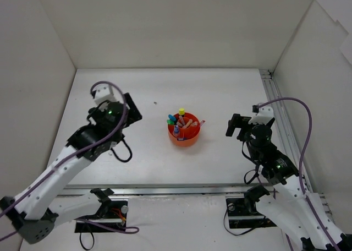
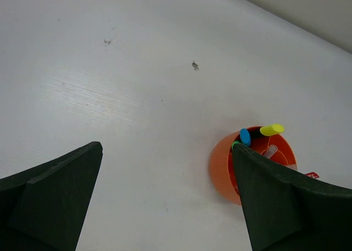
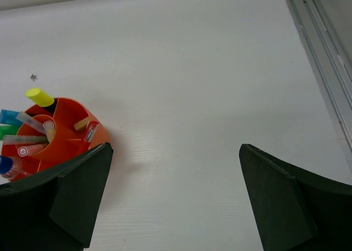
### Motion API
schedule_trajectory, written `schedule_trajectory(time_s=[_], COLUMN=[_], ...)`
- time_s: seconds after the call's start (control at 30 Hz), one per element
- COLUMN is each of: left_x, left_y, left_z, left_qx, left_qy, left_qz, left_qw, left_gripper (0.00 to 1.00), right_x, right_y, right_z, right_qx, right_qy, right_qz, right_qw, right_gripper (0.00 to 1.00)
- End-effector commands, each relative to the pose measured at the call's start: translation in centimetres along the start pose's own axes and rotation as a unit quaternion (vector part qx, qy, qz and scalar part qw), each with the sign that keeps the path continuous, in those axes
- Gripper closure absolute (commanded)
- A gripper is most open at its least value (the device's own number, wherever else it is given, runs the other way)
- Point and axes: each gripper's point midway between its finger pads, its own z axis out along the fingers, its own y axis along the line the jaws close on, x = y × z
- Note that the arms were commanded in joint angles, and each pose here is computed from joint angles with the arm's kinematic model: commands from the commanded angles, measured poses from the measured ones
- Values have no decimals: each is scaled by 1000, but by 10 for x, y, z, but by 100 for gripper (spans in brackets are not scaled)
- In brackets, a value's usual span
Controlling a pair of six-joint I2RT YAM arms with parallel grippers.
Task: Sort the stationery into containers
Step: Reset both arms
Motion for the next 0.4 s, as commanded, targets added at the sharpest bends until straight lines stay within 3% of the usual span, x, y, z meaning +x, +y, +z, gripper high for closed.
schedule_trajectory(time_s=[0.0,0.13,0.37], left_x=[-2,1,7], left_y=[57,106,129], left_z=[-34,-50,-60], left_qx=[-24,-57,-68], left_qy=[-2,-36,-40], left_qz=[-4,-53,-68], left_qw=[1000,996,995], left_gripper=[0,0,0], right_x=[-10,-4,0], right_y=[-17,-28,-45], right_z=[-3,-9,-17], right_qx=[46,65,105], right_qy=[-28,-22,-31], right_qz=[26,24,42], right_qw=[998,997,993], right_gripper=[2,2,2])
